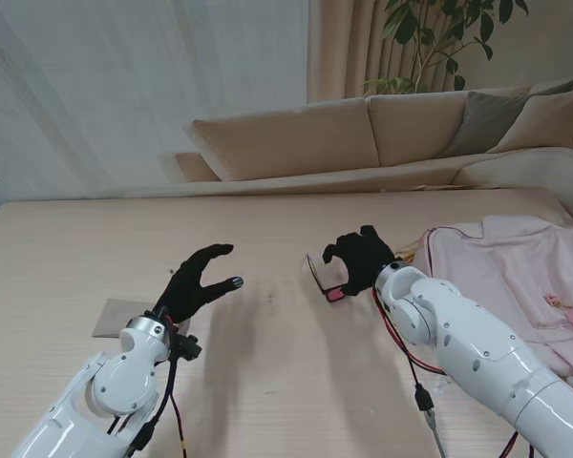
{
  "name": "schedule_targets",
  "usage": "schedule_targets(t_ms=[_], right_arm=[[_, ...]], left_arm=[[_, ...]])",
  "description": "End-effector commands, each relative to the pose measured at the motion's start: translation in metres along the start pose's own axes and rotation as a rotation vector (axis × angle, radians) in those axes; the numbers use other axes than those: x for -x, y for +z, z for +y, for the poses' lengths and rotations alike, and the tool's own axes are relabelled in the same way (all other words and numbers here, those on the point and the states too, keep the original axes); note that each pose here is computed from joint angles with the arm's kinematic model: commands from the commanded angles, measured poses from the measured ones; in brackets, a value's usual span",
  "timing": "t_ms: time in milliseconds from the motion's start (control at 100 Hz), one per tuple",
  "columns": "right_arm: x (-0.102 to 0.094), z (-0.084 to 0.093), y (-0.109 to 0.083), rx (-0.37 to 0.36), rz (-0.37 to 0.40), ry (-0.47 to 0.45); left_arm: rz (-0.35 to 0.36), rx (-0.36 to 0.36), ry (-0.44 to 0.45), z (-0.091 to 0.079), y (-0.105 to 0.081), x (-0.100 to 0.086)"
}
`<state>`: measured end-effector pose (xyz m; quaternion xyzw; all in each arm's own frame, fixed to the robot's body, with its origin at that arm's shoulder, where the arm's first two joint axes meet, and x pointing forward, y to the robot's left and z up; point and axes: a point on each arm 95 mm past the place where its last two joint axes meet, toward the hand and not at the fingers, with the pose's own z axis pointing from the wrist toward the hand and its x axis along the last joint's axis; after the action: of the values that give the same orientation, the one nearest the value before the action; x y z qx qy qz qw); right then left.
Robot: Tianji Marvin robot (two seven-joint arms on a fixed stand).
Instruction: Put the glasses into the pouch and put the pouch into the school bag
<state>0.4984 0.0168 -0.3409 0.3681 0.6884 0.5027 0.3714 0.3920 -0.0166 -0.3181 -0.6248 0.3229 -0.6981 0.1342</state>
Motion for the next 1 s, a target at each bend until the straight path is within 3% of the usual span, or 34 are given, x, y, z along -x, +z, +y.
schedule_targets(t_ms=[0,400,590,820,990], right_arm=[[0.0,-0.01,0.001,-0.026,-0.012,0.0],[0.03,-0.031,0.001,-0.051,-0.076,-0.089],[0.033,-0.038,0.004,-0.064,-0.088,-0.106],[0.03,-0.042,0.01,0.013,-0.076,-0.113],[0.023,-0.042,0.013,0.128,-0.052,-0.073]], left_arm=[[0.006,0.009,-0.004,0.002,-0.002,-0.003],[0.004,0.023,0.002,0.004,0.001,-0.002],[0.006,0.022,0.008,0.004,0.001,-0.002],[0.001,0.019,0.01,0.003,0.0,-0.002],[0.0,0.014,0.008,0.003,0.0,-0.001]])
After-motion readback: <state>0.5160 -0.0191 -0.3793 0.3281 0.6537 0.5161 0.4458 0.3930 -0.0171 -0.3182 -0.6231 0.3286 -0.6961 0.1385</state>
